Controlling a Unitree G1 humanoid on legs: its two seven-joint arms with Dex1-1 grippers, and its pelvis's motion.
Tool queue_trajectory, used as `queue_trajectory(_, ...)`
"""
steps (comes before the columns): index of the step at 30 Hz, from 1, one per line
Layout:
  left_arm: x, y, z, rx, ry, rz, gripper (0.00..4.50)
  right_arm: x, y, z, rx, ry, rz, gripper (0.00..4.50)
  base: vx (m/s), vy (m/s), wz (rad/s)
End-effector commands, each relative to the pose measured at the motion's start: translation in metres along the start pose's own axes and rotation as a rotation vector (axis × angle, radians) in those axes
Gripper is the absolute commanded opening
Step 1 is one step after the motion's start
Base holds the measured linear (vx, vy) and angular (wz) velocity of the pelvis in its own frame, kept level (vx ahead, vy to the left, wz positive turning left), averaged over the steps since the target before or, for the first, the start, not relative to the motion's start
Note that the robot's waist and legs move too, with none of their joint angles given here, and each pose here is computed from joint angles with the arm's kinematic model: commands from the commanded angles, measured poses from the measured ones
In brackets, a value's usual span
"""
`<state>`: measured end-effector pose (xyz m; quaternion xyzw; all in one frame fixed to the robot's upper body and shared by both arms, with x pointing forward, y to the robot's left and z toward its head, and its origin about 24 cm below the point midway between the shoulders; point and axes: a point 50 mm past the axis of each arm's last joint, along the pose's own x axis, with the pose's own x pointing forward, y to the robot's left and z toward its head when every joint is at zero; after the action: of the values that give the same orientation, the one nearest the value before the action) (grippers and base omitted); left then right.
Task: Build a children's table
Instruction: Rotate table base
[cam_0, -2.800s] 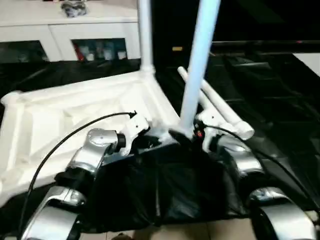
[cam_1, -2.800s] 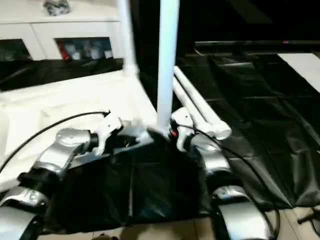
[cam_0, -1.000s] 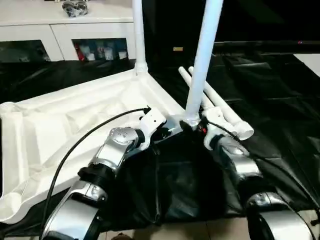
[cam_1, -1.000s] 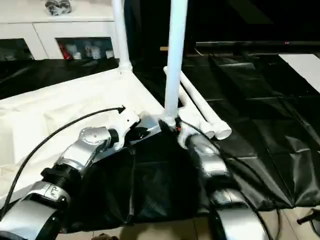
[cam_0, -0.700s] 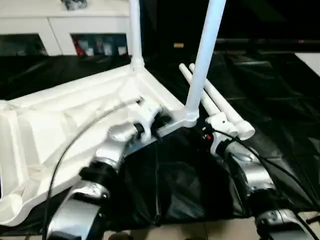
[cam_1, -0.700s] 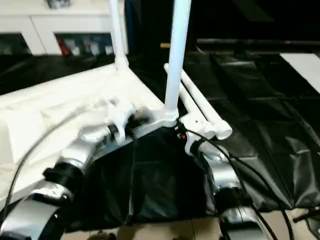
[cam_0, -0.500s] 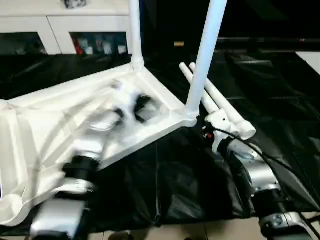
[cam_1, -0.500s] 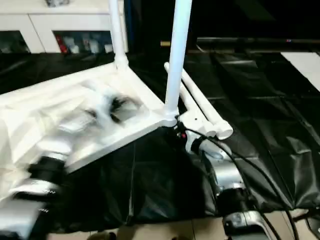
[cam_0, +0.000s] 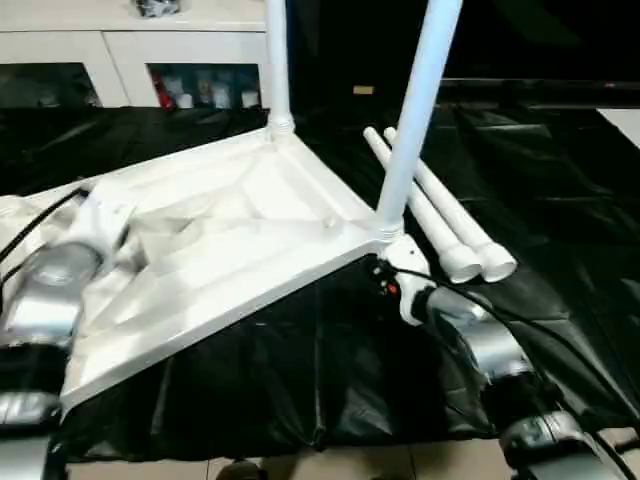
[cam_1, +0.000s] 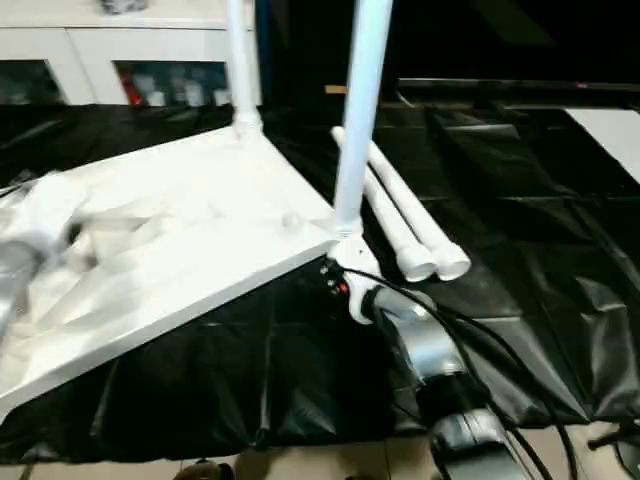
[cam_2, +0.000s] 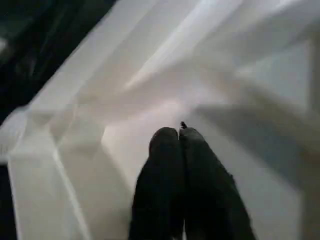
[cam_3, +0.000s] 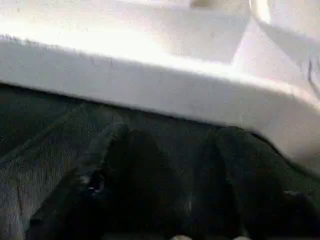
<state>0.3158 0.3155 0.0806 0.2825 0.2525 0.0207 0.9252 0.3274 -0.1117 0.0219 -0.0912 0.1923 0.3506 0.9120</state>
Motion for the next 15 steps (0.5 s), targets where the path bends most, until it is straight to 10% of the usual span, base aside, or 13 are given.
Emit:
queue_trajectory(1,-0.002,0.003,-0.003,0.030,0.027,-0.007,0.00,0.004,-0.002,0.001,-0.008,0.018,-0.018,2.69,0.000,0.000,0.00)
queue_trajectory(15,-0.023,-0.058,-0.003,0.099,0.097,-0.765,0.00,0.040,0.009,0.024,0.042,0.009,-0.042,1.59,0.000,0.000,0.00)
